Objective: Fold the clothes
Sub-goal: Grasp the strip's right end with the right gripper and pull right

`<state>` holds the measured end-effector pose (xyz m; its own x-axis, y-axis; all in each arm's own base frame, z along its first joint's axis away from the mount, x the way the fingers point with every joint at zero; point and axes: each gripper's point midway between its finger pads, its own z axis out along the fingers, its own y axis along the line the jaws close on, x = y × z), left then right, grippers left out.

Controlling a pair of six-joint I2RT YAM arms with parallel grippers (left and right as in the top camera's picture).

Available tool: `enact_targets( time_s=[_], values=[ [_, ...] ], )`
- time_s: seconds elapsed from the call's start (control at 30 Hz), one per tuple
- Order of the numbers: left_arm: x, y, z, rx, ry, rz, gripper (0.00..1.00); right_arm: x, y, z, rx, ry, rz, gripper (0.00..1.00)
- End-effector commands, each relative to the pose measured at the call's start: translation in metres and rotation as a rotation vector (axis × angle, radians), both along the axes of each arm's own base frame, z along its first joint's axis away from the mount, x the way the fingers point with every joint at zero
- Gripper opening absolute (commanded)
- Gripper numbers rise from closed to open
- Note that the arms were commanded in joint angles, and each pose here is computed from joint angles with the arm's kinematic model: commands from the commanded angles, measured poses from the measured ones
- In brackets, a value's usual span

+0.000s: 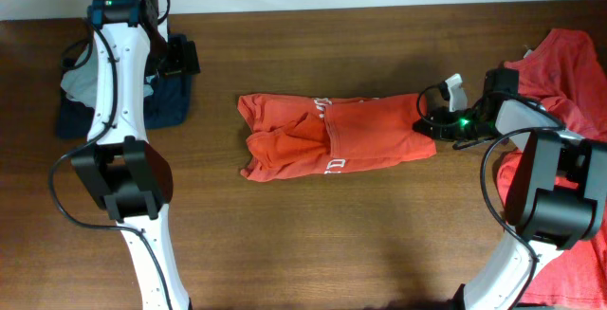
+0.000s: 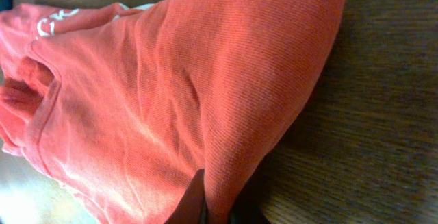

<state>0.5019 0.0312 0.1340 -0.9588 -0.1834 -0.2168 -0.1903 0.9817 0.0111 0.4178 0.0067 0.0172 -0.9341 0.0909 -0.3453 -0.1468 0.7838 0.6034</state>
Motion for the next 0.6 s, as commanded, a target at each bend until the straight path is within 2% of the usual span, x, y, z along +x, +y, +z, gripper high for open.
enact_targets(
  time_s=[0.0, 0.27, 0.57],
  values=[
    [0.002, 0.0, 0.016, 0.003, -0.038, -0.003, 0.99, 0.005, -0.008, 0.0, -0.025, -0.003, -0.012, 0.04],
    [0.002, 0.0, 0.016, 0.003, -0.038, -0.003, 0.99, 0.012, -0.054, 0.024, -0.041, 0.034, -0.121, 0.04],
    [0.002, 0.0, 0.016, 0.003, -0.038, -0.003, 0.99, 0.003, -0.126, 0.05, -0.294, 0.133, -0.196, 0.04]
  ],
)
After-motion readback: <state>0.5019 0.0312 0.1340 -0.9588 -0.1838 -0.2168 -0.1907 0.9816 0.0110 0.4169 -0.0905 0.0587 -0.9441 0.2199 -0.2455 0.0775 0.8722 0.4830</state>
